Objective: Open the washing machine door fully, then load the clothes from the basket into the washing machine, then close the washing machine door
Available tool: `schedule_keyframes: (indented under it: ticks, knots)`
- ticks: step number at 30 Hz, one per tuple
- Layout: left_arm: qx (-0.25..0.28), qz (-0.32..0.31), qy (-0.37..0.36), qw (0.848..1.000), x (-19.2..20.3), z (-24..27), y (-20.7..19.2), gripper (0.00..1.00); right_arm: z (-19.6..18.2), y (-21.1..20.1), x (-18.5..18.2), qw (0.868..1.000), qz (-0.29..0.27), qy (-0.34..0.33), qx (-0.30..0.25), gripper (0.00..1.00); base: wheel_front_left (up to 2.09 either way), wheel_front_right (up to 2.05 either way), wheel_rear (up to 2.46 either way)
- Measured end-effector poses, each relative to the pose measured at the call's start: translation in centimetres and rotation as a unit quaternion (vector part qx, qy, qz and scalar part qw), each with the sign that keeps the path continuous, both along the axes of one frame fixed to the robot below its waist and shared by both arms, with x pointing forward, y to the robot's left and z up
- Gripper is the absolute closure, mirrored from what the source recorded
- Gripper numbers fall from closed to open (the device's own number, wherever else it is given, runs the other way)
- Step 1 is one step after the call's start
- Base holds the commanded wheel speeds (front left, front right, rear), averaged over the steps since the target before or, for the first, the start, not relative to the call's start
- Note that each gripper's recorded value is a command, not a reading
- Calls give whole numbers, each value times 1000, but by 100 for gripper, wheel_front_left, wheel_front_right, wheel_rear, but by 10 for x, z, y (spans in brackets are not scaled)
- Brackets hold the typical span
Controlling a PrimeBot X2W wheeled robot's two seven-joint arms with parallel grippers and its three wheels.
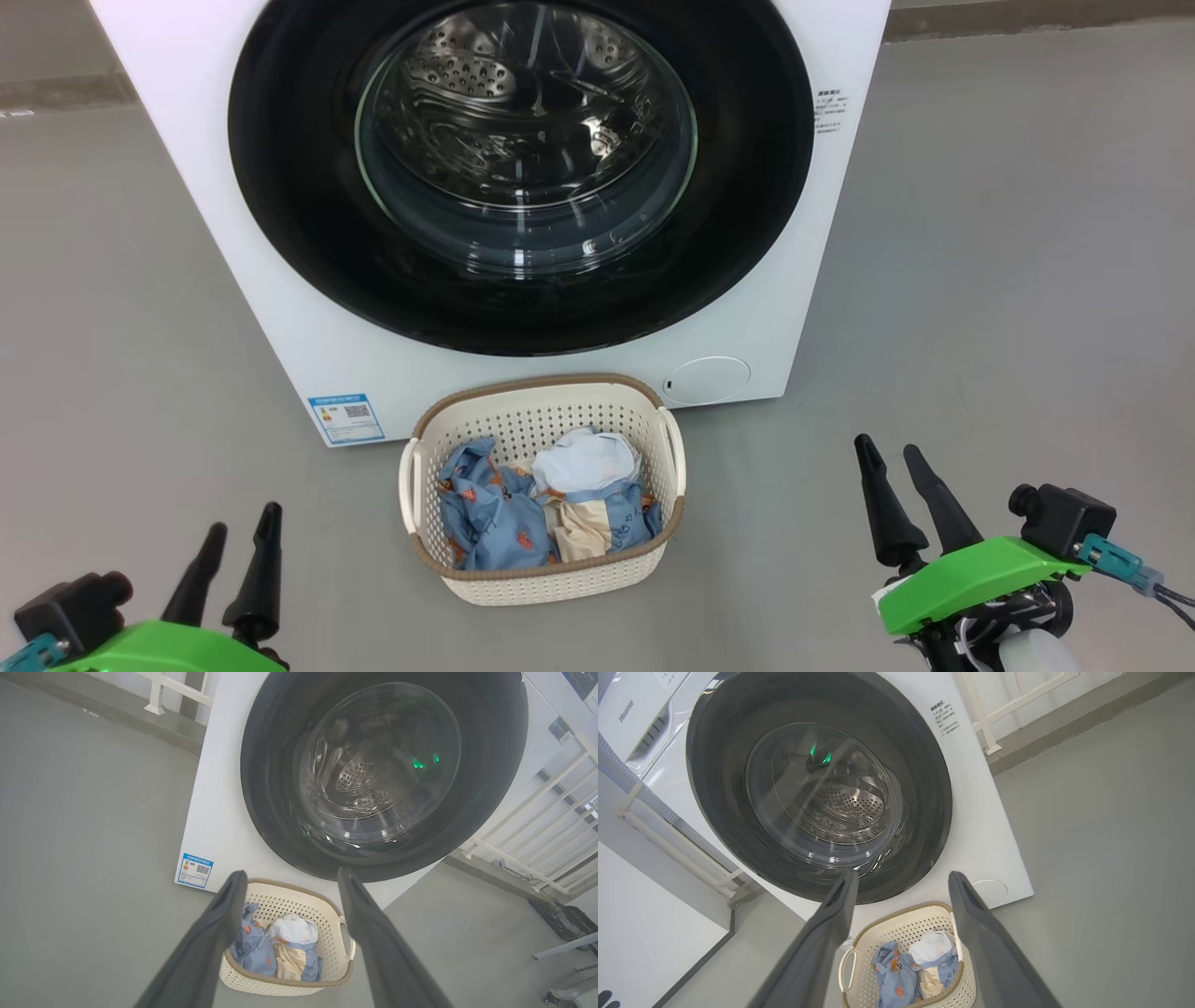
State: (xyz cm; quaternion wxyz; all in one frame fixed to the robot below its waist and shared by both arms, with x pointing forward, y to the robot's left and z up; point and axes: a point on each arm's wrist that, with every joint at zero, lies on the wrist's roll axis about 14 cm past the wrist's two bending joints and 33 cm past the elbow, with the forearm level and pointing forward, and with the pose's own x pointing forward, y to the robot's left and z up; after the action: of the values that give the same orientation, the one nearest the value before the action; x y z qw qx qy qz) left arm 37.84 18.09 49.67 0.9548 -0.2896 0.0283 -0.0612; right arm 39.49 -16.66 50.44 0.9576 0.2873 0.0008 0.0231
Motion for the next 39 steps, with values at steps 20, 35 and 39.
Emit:
schedule_keyframes:
  ticks: [20, 35, 39]
  knots:
    - [146, -10, -34, 989, -1, 3, 6, 0, 3, 6, 4, 991, 19, -14, -130, 0, 0, 0, 0]
    - [238, 4, -39, 970, -3, -5, 23, 0, 9, 8, 9, 972, 32, -28, -232, 0, 0, 0, 0]
    - [260, 6, -38, 965, -3, -7, 27, 0, 10, 4, 9, 966, 28, -32, -253, 0, 0, 0, 0]
